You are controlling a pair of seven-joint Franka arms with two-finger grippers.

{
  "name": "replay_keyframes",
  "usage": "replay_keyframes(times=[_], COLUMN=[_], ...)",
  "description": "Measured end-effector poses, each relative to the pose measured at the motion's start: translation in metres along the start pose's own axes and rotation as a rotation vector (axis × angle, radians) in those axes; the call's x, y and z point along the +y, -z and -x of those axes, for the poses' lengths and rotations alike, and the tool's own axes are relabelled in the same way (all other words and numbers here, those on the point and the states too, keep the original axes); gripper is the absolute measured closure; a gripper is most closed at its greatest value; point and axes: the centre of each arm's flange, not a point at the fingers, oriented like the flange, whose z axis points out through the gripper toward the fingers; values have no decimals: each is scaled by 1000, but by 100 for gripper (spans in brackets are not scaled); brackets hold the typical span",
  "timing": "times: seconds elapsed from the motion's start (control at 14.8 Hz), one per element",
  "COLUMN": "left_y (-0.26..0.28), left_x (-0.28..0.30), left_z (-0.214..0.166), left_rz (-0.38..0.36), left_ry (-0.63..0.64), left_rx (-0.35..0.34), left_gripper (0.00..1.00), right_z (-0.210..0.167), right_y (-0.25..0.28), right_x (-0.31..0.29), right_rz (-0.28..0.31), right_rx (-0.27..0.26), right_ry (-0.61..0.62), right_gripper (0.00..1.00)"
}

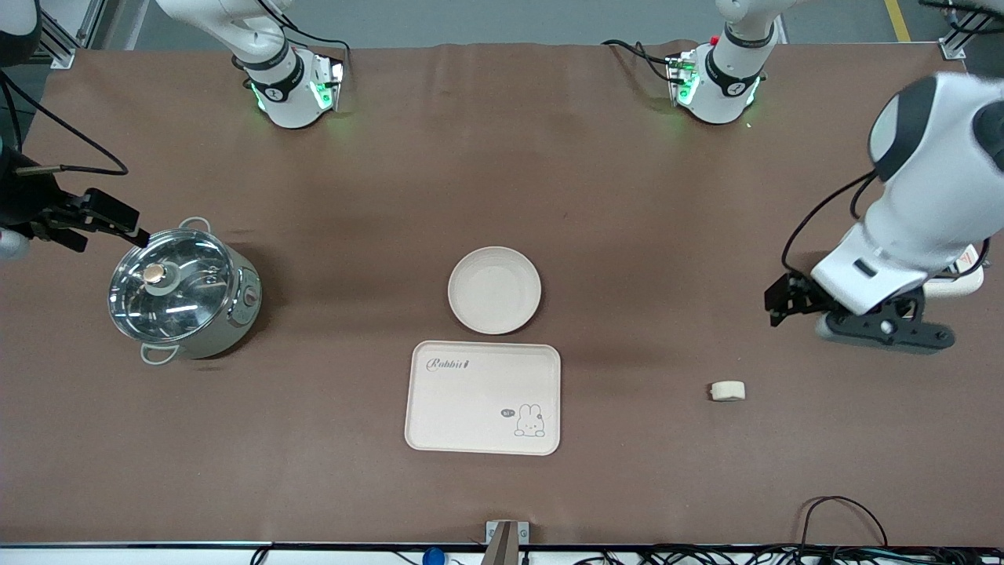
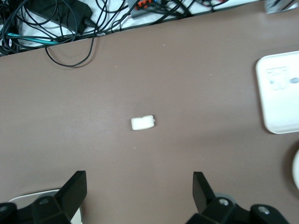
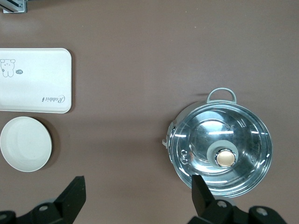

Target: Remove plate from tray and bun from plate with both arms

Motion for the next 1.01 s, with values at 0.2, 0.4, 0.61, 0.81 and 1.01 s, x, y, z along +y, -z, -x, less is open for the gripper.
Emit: replay_keyframes(times=[0.2, 0.4, 0.61, 0.81, 1.01], left_y=[42, 91, 118, 113, 108], left_x=[-15, -34, -51, -55, -50], left_z=[21, 48, 76, 104, 114], left_rz=[-14, -12, -25, -30, -27], left_ry=[55, 121, 155, 164, 151], left_rx=[-38, -46, -44, -40, -43], left_gripper=[0, 0, 0, 0, 0], right_z=[1, 1, 1, 2, 8], right_y=[1, 2, 2, 1, 2], right_x=[1, 1, 3, 3, 3], right_rz=[0, 0, 0, -1, -3], right_rx=[2, 3, 3, -10, -44], right_ry=[0, -2, -4, -4, -4], right_gripper=[0, 0, 0, 0, 0])
